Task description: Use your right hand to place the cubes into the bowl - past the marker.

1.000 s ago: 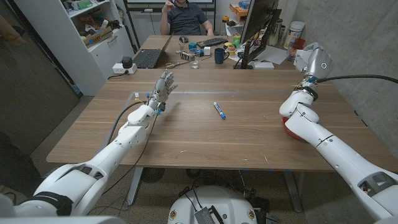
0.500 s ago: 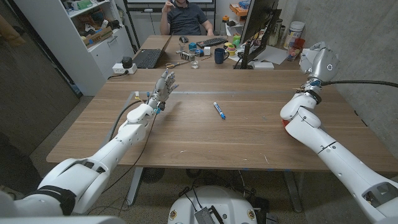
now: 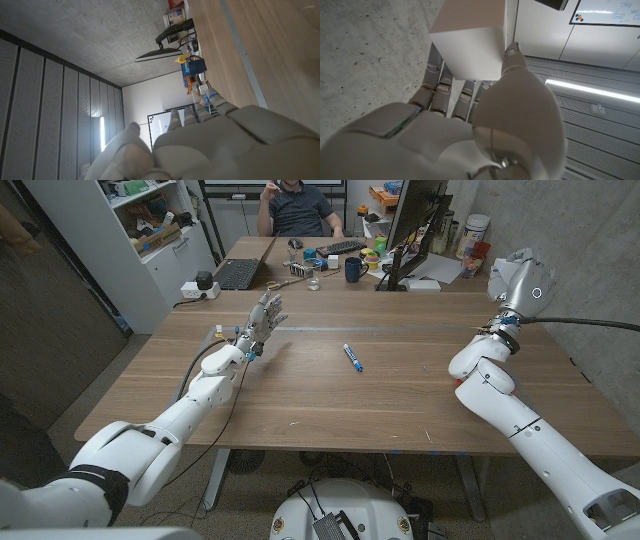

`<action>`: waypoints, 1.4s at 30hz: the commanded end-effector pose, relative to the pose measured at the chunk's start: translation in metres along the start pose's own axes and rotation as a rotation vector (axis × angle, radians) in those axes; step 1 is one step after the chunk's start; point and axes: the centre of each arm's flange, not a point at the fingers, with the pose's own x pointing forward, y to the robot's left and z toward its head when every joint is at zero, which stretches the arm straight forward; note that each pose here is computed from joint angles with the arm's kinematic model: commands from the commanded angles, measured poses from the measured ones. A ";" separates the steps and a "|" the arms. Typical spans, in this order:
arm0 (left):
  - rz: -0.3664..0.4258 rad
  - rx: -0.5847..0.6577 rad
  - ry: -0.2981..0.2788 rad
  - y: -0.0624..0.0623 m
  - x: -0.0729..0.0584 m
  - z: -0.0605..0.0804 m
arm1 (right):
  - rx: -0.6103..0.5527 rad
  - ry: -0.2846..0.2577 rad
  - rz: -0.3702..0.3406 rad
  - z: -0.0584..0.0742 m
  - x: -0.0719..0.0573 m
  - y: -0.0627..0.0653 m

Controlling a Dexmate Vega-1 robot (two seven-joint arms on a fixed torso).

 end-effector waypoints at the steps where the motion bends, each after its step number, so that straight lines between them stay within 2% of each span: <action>1: -0.055 -0.009 0.008 0.007 0.010 -0.001 | -0.041 0.033 -0.015 0.001 -0.038 -0.010; 9: -0.069 -0.019 0.035 0.012 0.014 -0.003 | -0.071 0.056 -0.023 0.001 -0.058 -0.016; 14: -0.068 -0.024 0.052 0.015 0.014 -0.003 | -0.083 0.063 -0.026 0.004 -0.064 -0.021; 21: -0.071 -0.033 0.074 0.016 0.015 -0.005 | -0.111 0.066 -0.014 0.008 -0.071 -0.035; 27: -0.077 -0.036 0.079 0.016 0.014 -0.006 | -0.146 0.076 0.040 0.011 -0.074 -0.047; 31: -0.083 -0.040 0.075 0.016 0.012 -0.006 | -0.182 0.071 0.116 0.015 -0.073 -0.055; 38: -0.090 -0.028 0.057 0.018 0.010 -0.004 | -0.200 0.063 0.156 0.017 -0.075 -0.060; 42: -0.101 -0.015 0.042 0.017 0.010 0.000 | -0.219 0.066 0.212 0.016 -0.076 -0.062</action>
